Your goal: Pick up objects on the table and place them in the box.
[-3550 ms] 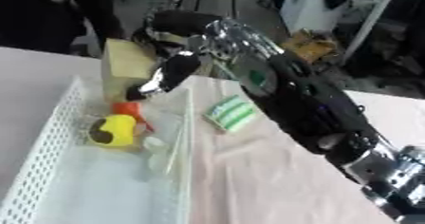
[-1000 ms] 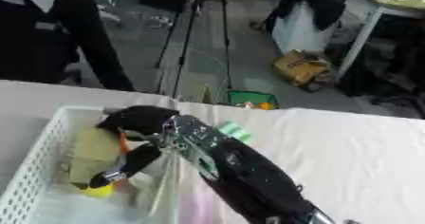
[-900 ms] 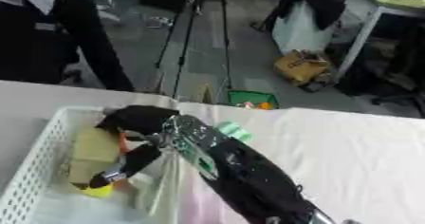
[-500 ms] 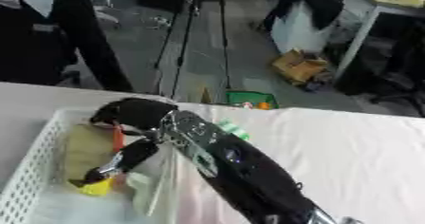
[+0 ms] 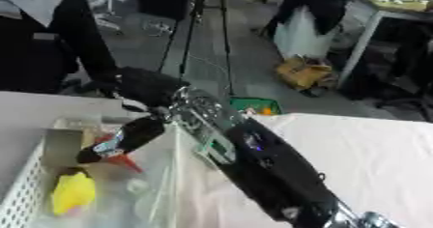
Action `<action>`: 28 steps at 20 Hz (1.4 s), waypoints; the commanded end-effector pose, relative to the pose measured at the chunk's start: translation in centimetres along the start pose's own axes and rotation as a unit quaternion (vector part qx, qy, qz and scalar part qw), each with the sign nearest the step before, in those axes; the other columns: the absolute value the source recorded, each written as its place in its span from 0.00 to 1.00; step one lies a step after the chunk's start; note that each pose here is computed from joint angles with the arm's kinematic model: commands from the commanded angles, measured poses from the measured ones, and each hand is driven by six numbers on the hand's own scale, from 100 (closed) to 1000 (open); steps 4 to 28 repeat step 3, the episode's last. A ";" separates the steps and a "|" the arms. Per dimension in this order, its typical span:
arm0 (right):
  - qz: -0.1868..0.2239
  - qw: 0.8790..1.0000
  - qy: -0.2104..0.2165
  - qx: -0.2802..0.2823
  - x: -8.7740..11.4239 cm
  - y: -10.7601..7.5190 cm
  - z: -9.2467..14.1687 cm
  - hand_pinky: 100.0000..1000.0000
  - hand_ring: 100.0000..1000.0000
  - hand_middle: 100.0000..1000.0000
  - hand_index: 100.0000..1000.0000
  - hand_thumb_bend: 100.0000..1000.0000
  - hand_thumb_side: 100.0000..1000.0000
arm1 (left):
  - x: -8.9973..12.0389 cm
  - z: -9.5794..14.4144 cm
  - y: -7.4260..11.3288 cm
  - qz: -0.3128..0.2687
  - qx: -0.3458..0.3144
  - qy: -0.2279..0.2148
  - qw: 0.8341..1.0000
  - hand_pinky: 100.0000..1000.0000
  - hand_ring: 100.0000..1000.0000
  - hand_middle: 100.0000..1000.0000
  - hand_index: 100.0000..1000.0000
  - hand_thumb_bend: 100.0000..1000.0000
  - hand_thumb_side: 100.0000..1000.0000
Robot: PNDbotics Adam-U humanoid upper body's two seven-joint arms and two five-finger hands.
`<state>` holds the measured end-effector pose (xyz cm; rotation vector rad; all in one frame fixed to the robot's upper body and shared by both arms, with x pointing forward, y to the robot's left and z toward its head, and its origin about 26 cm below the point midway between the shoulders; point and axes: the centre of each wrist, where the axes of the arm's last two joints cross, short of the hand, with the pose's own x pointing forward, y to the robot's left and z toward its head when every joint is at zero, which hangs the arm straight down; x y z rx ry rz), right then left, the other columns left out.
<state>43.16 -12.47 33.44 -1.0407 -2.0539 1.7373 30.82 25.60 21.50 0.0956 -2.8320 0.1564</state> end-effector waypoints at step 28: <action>-0.052 0.996 0.019 -0.076 -1.6 -4.9 2.6 0.94 0.91 0.85 0.99 0.63 1.00 | 0.4 -0.5 0.7 -0.011 -0.002 -0.012 1.000 0.96 0.92 1.00 0.91 0.00 1.00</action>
